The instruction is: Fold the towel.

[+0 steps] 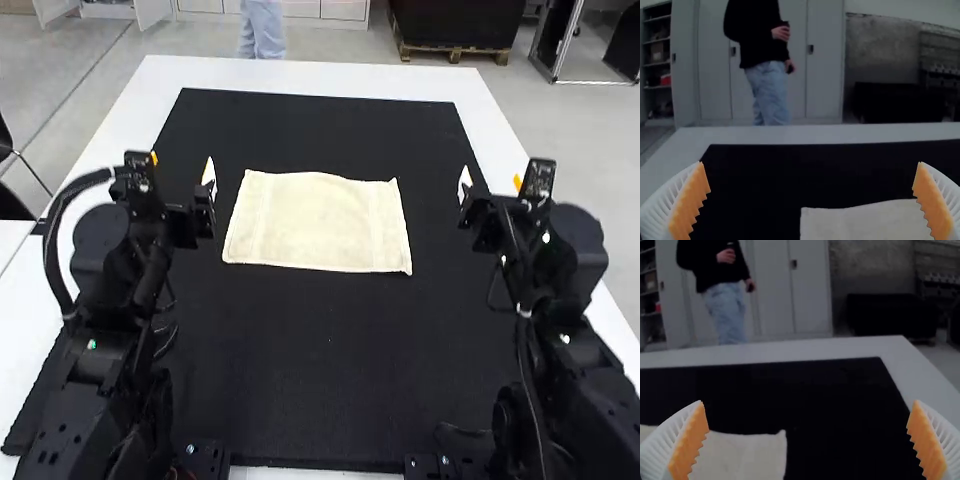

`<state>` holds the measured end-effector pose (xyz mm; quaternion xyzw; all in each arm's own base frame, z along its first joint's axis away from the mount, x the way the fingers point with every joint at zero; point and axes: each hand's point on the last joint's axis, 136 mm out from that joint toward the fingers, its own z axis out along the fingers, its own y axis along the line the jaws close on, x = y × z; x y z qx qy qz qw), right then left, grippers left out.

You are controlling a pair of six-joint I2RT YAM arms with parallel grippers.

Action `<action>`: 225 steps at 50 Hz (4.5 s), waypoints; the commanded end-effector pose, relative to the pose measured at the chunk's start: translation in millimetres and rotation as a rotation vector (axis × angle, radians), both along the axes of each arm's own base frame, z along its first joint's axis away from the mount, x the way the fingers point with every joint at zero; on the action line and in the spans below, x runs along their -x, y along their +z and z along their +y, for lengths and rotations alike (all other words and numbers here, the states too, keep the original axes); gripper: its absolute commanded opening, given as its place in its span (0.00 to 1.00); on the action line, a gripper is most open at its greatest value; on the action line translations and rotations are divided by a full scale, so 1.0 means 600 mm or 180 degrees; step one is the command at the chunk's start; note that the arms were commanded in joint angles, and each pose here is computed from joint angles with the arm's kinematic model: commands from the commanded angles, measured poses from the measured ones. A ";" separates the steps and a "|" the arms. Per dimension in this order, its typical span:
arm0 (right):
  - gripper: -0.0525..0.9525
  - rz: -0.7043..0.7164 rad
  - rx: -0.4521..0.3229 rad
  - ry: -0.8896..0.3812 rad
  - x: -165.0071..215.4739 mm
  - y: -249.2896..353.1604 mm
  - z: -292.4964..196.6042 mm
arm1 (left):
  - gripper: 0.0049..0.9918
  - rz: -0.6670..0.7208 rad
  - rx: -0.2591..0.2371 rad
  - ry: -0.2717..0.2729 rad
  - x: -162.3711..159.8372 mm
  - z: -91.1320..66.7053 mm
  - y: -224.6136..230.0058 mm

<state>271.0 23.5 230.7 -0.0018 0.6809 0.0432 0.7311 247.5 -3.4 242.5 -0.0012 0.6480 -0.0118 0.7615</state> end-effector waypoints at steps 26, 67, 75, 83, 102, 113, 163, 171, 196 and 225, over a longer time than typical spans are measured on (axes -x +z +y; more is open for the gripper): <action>0.96 0.0387 -0.0259 -0.0012 -0.108 0.062 0.015 | 0.97 0.0468 0.0005 -0.0070 -0.086 -0.015 0.069; 0.96 0.1120 -0.0344 0.0280 -0.267 -0.006 0.070 | 0.97 0.1107 0.0056 -0.0226 -0.263 -0.051 0.051; 0.96 0.1261 -0.0351 0.0314 -0.297 -0.033 0.086 | 0.97 0.1240 0.0117 -0.0307 -0.292 -0.073 0.030; 0.96 0.1370 -0.0386 0.0318 -0.322 -0.056 0.094 | 0.97 0.1308 0.0186 -0.0321 -0.308 -0.080 0.021; 0.96 0.1531 -0.0484 0.0316 -0.384 -0.094 0.108 | 0.97 0.1344 0.0204 -0.0329 -0.320 -0.080 0.010; 0.96 0.1634 -0.0493 0.0301 -0.414 -0.125 0.113 | 0.97 0.1354 0.0204 -0.0333 -0.327 -0.081 0.002; 0.96 0.2370 -0.0696 0.0375 -0.564 -0.244 0.158 | 0.97 0.1495 0.0266 -0.0357 -0.353 -0.065 -0.023; 0.96 0.2548 -0.0784 0.0394 -0.576 -0.268 0.167 | 0.97 0.1501 0.0267 -0.0376 -0.354 -0.067 -0.026; 0.96 0.2912 -0.0865 0.0352 -0.561 -0.327 0.170 | 0.97 0.1549 0.0290 -0.0351 -0.359 -0.055 -0.038; 0.96 0.3194 -0.0904 0.0339 -0.543 -0.378 0.196 | 0.97 0.1580 0.0309 -0.0382 -0.358 -0.058 -0.045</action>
